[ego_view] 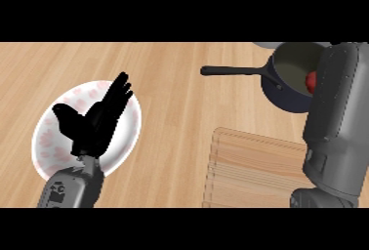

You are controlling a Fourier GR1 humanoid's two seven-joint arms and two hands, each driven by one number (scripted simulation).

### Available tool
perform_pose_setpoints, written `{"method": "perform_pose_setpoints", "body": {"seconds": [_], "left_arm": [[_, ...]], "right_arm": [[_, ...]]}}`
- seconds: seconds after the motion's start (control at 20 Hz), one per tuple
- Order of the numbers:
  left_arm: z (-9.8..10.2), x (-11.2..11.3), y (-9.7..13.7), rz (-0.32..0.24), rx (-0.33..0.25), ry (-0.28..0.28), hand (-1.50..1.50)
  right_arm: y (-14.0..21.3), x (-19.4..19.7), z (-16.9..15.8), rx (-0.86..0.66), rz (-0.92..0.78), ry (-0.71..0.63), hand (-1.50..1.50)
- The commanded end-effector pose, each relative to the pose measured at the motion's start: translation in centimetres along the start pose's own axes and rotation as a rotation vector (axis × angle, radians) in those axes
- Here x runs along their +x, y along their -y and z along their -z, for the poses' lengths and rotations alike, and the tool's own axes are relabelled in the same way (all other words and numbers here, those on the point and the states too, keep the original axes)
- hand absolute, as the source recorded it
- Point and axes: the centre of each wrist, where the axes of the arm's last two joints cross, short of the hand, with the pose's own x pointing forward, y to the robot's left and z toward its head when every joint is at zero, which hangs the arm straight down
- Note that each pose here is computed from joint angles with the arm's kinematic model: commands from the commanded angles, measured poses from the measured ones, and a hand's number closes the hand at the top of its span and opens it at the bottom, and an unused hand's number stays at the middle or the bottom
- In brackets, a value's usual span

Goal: Pick the bell pepper from the cutting board and place it in the pot

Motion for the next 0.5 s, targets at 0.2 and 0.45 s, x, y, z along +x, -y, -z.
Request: {"method": "perform_pose_setpoints", "body": {"seconds": [0.2, 0.45], "left_arm": [[0.0, -0.6, -0.2, 0.010, 0.025, -0.018, 0.00], [-0.3, -0.3, -0.2, 0.003, 0.016, -0.022, 0.00]], "right_arm": [[1.8, -0.1, -1.1, -0.253, 0.402, -0.106, -1.50], [3.6, -0.6, -1.4, -0.410, 0.482, -0.122, -1.50]]}}
